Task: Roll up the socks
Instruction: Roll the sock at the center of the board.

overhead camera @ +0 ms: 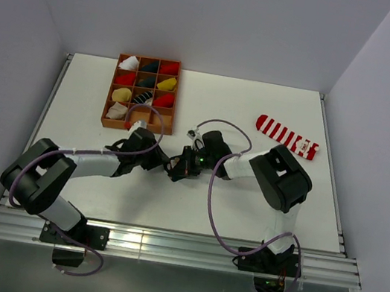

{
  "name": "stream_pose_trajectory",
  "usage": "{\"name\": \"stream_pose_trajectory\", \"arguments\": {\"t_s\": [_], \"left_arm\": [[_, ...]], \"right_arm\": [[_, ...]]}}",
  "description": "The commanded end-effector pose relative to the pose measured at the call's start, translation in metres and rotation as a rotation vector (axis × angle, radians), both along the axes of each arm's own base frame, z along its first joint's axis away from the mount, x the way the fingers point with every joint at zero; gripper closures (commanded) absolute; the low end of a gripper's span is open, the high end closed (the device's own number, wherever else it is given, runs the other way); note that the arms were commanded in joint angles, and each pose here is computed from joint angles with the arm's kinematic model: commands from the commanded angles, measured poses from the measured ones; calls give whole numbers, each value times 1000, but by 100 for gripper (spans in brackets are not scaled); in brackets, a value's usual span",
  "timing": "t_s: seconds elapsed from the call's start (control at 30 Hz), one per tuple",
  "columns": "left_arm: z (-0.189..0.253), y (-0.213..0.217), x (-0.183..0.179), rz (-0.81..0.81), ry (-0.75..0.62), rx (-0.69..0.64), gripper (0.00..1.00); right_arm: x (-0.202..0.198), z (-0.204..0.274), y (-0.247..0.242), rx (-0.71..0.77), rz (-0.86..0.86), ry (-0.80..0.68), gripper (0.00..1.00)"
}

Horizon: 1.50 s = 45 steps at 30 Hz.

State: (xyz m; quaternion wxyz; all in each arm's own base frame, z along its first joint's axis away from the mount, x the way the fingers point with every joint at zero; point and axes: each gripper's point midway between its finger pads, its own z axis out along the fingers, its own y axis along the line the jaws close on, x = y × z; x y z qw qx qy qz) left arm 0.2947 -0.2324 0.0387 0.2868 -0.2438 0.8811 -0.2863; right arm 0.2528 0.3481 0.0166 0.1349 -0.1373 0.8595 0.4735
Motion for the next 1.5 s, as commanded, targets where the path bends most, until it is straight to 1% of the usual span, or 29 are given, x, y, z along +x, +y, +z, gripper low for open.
{"name": "stream_pose_trajectory", "arguments": {"t_s": [0.0,0.23,0.43,0.53,0.57,0.6,0.63,0.67,0.7,0.73,0.77,0.8,0.87,0.93,0.97,1.0,1.17,1.23,1.27,1.3,1.37,1.4,1.43,1.47], "left_arm": [[13,-4,11,30,-18,-12,63],[0,-1,8,38,39,30,64],[-11,-3,7,34,90,68,71],[-16,-3,6,28,129,99,81],[-17,-4,5,24,136,107,90],[-20,-1,2,24,162,126,96],[-20,-3,4,23,170,133,99],[-21,-3,3,17,182,145,99],[-29,2,-2,13,220,179,99],[-26,1,0,12,227,188,99],[-28,2,-2,7,243,201,99],[-35,6,-8,3,280,228,99],[-34,5,-8,3,299,239,99],[-33,5,-10,-1,323,250,99],[-32,6,-11,0,330,259,99],[-27,4,-7,3,321,258,99],[-20,4,-7,0,347,291,99],[-20,2,-8,0,360,290,99],[-19,1,-7,4,364,283,99],[-19,0,-8,3,370,279,99],[-20,1,-10,8,381,282,99],[-20,2,-12,8,386,286,99],[-20,4,-12,11,388,290,99],[-19,5,-14,15,390,290,99]], "right_arm": [[-1,-25,-16,-129,-36,-4,100],[-1,-27,-17,-144,-38,-11,100],[3,-26,-16,-177,-44,-49,100],[4,-27,-13,-195,-43,-77,100],[4,-27,-13,-198,-44,-86,99],[4,-29,-14,-207,-51,-96,97],[4,-27,-11,-202,-49,-116,94],[3,-27,-10,-201,-47,-125,88],[2,-26,-10,-201,-51,-141,84],[1,-22,-6,-187,-48,-166,80],[-2,-23,-7,-190,-49,-174,72],[1,-19,-8,-197,-62,-205,70],[-2,-17,-5,-202,-61,-244,63],[0,-15,-7,-227,-81,-287,61],[-5,-15,-5,-240,-75,-301,61],[-5,-11,-4,-245,-77,-325,61],[-11,-14,-3,-365,-107,-424,61],[-14,-19,-5,-415,-103,-436,61],[-10,-19,-6,-453,-136,-462,62],[-13,-24,-10,-491,-138,-458,63],[-8,-26,-17,-540,-177,-474,70],[-11,-29,-19,-556,-175,-464,75],[-12,-30,-21,-565,-181,-461,86],[-12,-30,-23,-570,-188,-457,90]]}}
